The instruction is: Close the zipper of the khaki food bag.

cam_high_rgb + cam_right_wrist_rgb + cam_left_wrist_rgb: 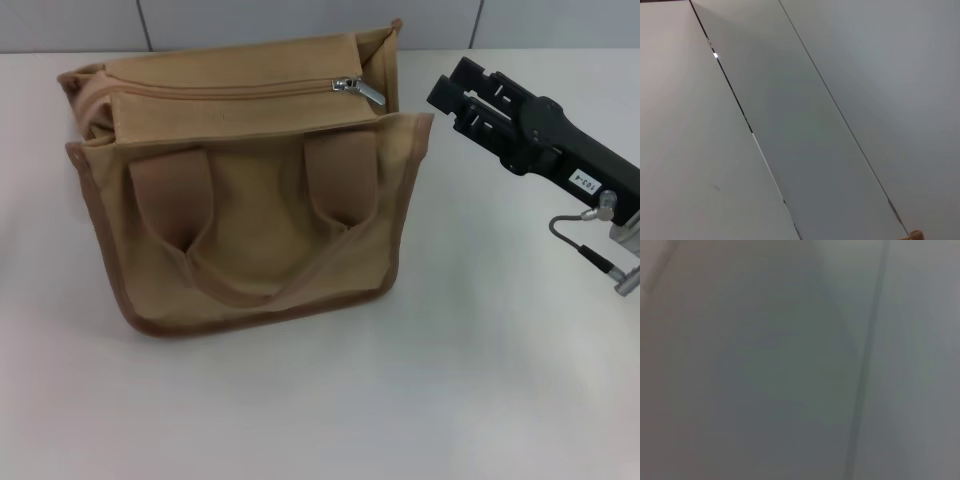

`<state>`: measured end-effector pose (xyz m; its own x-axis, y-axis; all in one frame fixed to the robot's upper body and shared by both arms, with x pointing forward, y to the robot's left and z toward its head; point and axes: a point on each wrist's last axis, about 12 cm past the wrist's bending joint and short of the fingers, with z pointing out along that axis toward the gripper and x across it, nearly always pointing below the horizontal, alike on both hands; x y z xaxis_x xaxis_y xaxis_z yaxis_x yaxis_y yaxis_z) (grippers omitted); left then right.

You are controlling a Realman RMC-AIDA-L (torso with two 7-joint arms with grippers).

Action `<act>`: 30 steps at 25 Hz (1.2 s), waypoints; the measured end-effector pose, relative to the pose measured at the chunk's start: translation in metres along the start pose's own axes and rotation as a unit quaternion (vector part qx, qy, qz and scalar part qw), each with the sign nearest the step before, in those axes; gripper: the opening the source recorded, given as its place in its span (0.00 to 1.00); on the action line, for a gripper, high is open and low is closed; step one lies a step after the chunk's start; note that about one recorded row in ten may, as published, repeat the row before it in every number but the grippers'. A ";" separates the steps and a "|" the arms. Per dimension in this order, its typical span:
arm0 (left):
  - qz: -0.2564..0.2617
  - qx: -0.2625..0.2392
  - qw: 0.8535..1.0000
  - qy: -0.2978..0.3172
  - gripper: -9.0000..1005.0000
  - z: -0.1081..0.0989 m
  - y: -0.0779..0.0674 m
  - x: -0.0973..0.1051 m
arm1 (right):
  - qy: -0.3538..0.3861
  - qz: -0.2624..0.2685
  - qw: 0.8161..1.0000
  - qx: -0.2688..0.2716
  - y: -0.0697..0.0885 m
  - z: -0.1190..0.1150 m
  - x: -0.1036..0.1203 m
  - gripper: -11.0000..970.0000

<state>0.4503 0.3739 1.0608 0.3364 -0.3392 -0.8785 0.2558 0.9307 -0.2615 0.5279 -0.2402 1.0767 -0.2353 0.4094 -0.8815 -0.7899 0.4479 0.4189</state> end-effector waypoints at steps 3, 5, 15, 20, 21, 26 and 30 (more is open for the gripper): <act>0.010 -0.035 0.999 -0.001 0.80 -0.020 0.008 -0.006 | -0.002 -0.014 1.000 0.000 0.001 -0.001 0.001 0.71; 0.012 -0.045 0.999 0.006 0.80 -0.035 0.010 -0.008 | -0.008 -0.026 1.000 -0.005 0.003 -0.002 0.002 0.71; 0.004 0.205 0.965 0.162 0.80 -0.072 -0.022 -0.009 | -0.029 -0.113 0.989 -0.090 0.028 -0.015 0.006 0.71; -0.006 0.347 0.910 0.227 0.80 -0.070 -0.041 -0.001 | 0.048 -0.122 0.979 -0.155 0.039 -0.014 0.024 0.71; -0.011 0.373 0.896 0.240 0.80 -0.068 -0.045 0.002 | 0.066 -0.122 0.976 -0.170 0.041 -0.013 0.028 0.71; -0.015 0.466 0.839 0.280 0.80 -0.058 -0.061 0.016 | 0.157 -0.122 0.956 -0.216 0.047 -0.007 0.049 0.71; -0.004 0.481 0.829 0.285 0.80 -0.050 -0.067 0.025 | 0.192 -0.125 0.952 -0.201 0.044 -0.007 0.059 0.71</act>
<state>0.3962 0.3104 1.0366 -0.0819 0.0299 -0.9962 0.9529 0.2951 -0.0695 0.4757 -0.2019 1.0414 -0.1406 -0.0265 -0.9897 -0.9832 0.1214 0.1364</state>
